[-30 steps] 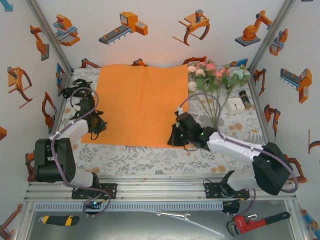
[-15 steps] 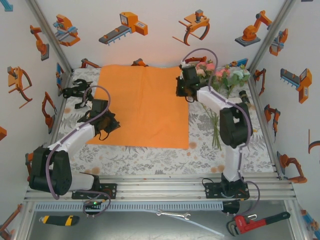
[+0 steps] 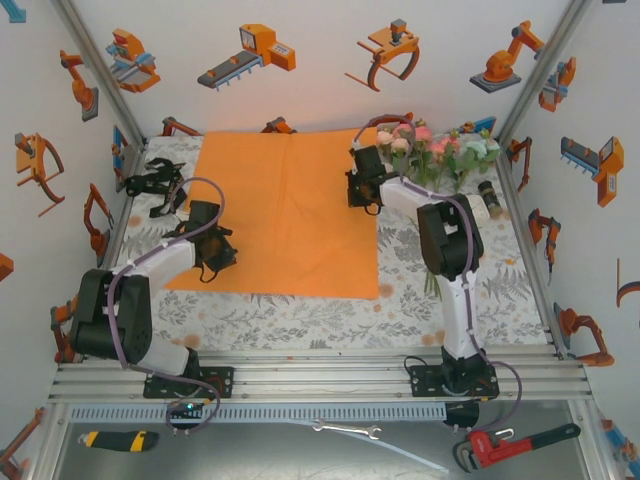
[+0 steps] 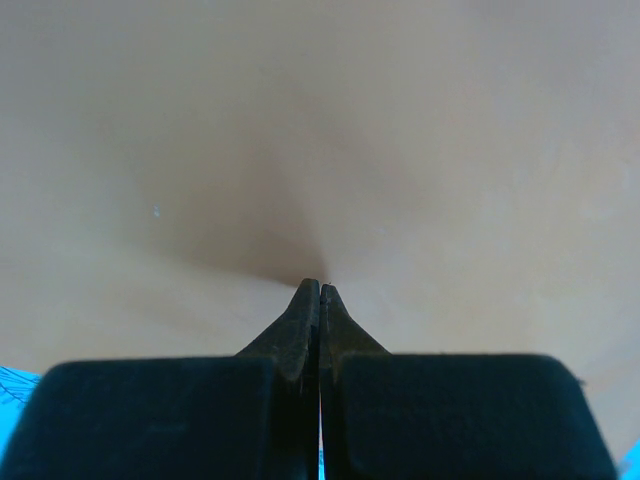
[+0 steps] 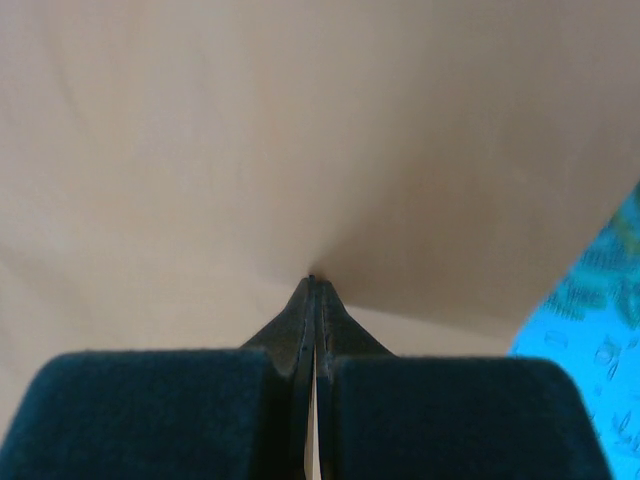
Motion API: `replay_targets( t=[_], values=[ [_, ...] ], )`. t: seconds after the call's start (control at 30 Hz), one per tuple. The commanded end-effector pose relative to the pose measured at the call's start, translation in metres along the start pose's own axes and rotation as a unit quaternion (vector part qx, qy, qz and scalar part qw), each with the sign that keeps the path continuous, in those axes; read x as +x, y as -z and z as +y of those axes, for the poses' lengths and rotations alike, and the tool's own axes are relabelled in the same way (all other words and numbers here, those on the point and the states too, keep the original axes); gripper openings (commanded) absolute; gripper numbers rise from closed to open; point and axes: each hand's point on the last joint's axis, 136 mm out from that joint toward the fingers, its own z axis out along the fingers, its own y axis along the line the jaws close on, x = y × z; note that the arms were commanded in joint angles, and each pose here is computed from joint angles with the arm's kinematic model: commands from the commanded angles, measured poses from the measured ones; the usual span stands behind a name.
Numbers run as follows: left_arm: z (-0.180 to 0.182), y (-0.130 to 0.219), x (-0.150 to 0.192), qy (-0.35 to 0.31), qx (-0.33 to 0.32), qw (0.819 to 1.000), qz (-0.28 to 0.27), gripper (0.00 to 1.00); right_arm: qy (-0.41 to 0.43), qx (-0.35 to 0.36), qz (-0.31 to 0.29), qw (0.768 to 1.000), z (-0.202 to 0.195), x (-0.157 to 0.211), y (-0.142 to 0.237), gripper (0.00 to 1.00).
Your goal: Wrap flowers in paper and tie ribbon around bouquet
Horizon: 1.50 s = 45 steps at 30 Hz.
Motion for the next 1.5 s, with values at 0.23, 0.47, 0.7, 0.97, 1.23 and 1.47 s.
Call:
replay_targets(
  t=[0.23,0.47,0.7,0.97,1.23,1.47],
  values=[
    [0.049,-0.013,-0.010,0.034,-0.062,0.997,0.011,0.00,-0.120,0.052,0.045,0.990,-0.015,0.092,0.048,0.00],
    [0.055,-0.020,-0.031,0.014,-0.069,0.997,0.006,0.00,-0.199,0.034,0.079,0.976,0.019,0.187,0.102,0.00],
    [0.030,-0.017,-0.048,-0.046,-0.025,0.999,0.006,0.00,-0.187,0.020,0.063,0.980,0.040,0.198,0.143,0.00],
    [0.016,0.034,-0.055,-0.055,0.001,0.997,-0.055,0.07,-0.155,0.049,-0.022,0.986,0.009,0.099,0.168,0.00],
    [-0.005,0.037,-0.012,-0.062,0.023,0.997,-0.032,0.07,-0.164,0.063,-0.024,0.984,-0.038,0.066,0.120,0.00],
    [0.018,0.008,0.002,-0.068,-0.033,0.997,-0.010,0.08,-0.171,0.061,-0.011,0.983,-0.053,0.068,0.103,0.00]
  ],
)
